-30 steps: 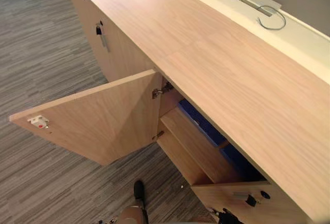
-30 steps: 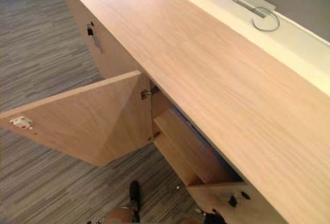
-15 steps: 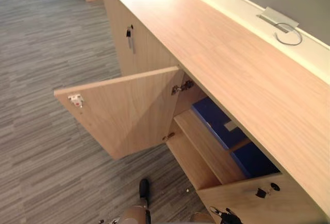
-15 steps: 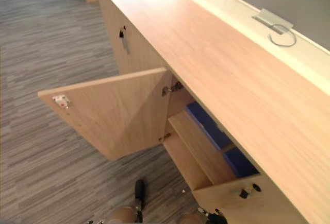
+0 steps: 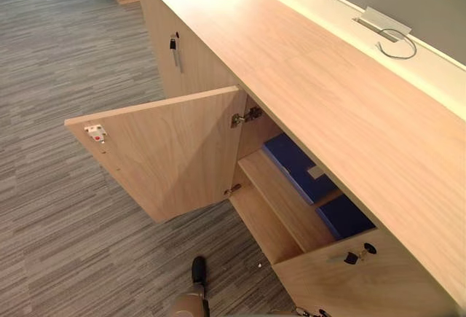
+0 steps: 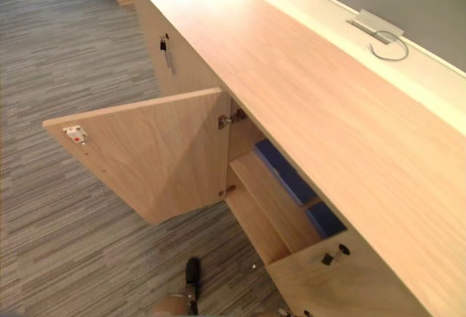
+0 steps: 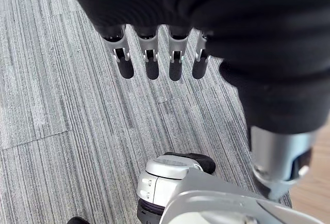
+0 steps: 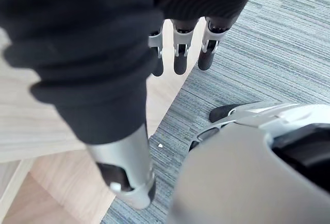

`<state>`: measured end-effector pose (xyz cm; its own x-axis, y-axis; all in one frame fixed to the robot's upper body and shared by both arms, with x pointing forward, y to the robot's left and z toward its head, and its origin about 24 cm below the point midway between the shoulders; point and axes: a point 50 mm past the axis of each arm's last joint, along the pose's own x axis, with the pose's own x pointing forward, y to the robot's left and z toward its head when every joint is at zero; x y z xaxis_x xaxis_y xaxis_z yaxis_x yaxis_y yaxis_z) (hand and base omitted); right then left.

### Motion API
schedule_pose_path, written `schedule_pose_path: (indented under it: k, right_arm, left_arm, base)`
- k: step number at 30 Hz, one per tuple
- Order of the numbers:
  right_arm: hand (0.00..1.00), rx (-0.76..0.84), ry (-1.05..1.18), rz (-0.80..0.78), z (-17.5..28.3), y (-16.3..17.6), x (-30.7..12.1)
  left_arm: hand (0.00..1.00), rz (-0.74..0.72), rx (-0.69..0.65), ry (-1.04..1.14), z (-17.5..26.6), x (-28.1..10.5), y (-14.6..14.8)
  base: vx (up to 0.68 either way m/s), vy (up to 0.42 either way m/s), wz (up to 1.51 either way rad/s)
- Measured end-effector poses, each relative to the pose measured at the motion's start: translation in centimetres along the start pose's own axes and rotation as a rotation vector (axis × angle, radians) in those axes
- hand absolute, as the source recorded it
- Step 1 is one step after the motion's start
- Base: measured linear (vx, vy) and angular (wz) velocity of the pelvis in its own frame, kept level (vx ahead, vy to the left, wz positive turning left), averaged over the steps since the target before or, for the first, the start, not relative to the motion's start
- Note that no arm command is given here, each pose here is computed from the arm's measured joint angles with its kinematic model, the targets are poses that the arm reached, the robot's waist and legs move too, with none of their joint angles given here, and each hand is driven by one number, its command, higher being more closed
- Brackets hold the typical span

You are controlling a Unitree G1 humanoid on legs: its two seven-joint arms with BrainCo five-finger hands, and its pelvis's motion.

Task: Walk over to the cabinet, pick up the folder, carry it to the office cabinet, place the folder inside the office cabinet, then close the office cabinet door

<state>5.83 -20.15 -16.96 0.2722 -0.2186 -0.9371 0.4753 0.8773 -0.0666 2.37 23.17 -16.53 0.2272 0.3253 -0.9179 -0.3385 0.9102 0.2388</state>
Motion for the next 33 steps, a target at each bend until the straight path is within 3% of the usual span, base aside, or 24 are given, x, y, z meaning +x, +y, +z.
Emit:
schedule_pose_path:
  k: [14, 21, 24, 26, 28, 33]
  right_arm:
    - [0.0, -0.006, 0.004, 0.004, 0.0, 0.1, 0.0]
    - [0.0, 0.033, -0.016, -0.017, 0.8, -0.6, 0.1]
    - [0.0, 0.028, -0.051, 0.003, 2.0, 0.0, 0.3]
    - [0.0, 0.017, -0.09, -0.03, 3.4, -1.6, 0.3]
    - [0.0, 0.0, -0.122, -0.093, 4.4, -4.0, 0.1]
    - [0.0, 0.061, -0.137, -0.069, 4.3, -2.2, 0.1]
  left_arm:
    - [0.0, 0.019, -0.071, 0.002, 0.0, 0.0, 0.5]
    - [0.0, 0.083, -0.536, 0.037, -1.8, -0.5, 1.8]
    - [0.0, 0.149, -0.69, 0.026, -1.8, -0.4, 3.5]
    - [0.0, 0.167, -0.768, 0.039, -2.0, -0.5, 3.2]
    - [0.0, 0.138, -0.791, -0.035, 0.5, -0.1, 2.2]
    - [0.0, 0.063, -0.761, -0.281, 8.9, 0.2, 1.9]
  base:
    - [0.02, -0.028, 0.07]
    - [0.02, 0.028, 0.27]
    - [0.04, 0.042, -0.26]
    - [0.1, 0.124, -0.58]
    - [0.04, 0.341, -0.14]
    - [-0.09, 0.178, -0.06]
